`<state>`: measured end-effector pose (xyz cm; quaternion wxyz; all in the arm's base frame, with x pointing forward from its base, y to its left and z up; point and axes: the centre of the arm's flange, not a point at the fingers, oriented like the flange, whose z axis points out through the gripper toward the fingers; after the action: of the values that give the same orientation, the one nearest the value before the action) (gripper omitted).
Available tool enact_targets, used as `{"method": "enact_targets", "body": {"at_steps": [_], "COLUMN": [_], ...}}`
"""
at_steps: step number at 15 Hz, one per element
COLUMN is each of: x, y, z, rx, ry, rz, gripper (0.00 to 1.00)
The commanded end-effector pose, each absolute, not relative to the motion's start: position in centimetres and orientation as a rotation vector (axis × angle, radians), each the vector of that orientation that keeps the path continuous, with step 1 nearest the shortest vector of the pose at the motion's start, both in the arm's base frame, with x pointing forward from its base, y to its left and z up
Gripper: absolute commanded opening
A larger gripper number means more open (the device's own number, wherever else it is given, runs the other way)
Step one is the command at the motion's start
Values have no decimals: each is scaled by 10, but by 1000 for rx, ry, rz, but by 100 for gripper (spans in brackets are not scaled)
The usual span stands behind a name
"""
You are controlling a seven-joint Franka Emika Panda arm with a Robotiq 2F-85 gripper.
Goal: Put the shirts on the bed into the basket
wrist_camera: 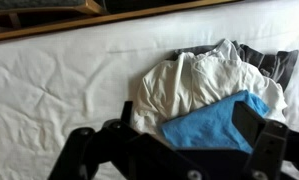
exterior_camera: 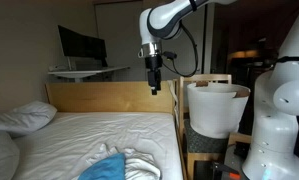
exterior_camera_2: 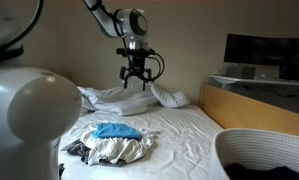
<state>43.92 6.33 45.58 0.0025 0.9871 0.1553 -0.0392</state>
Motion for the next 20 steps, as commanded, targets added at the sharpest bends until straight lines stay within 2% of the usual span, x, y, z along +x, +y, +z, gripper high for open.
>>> {"method": "enact_targets", "body": {"at_steps": [1,12,20], "x": [439,439,456], "y": [63,63,64], "z": [456,456,455], "rx": [3096,3096,3001], "ry": [487,487,532], "rz": [-123,-122,258], "gripper": [100,100,100]}}
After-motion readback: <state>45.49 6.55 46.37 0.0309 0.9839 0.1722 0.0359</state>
